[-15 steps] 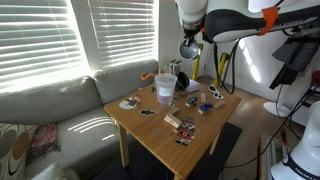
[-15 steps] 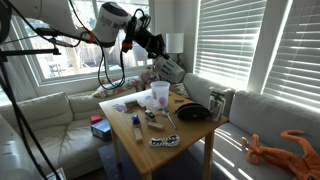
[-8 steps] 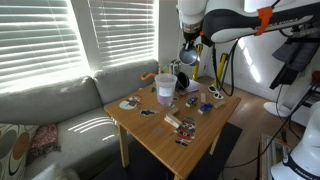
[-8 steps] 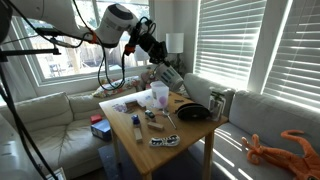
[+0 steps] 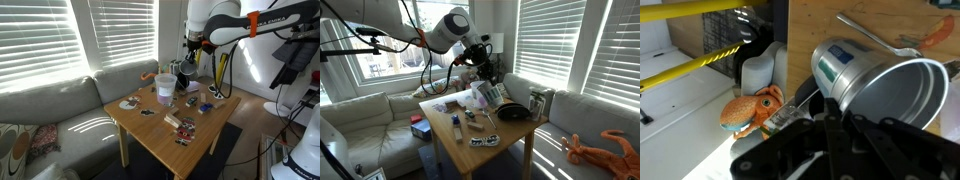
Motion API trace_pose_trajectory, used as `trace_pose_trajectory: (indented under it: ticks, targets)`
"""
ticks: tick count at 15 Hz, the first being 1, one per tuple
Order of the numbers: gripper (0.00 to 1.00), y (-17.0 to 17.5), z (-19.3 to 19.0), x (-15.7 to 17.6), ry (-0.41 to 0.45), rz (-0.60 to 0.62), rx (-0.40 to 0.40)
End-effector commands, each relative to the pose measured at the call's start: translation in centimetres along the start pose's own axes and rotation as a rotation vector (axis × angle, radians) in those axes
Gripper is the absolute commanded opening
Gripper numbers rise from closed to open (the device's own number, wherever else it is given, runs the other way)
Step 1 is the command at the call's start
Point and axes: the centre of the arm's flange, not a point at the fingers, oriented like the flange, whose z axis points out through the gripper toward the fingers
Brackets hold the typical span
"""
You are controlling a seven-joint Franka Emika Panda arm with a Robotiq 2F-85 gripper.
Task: Lift the silver cup and pour its content into the white cup
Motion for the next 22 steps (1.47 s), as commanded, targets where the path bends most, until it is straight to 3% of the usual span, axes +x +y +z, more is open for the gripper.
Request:
trace_pose_trajectory:
  ticks: [1,6,7,8,12,22]
  targets:
    - [0.01,2.1,1.0,-2.4,0.000,0.024,0.101]
    - [0.01,3.7,2.5,-3.8,-0.085,0.046,0.169]
    - [0.01,3.9,2.5,-3.9,-0.093,0.070,0.152]
    - [0.04,3.3,2.8,-2.5,-0.077,0.051,0.131]
    - [0.01,3.7,3.1,-2.8,-0.087,0.059,0.130]
    - [0.01,7.3,9.0,-6.1,-0.121,0.142,0.235]
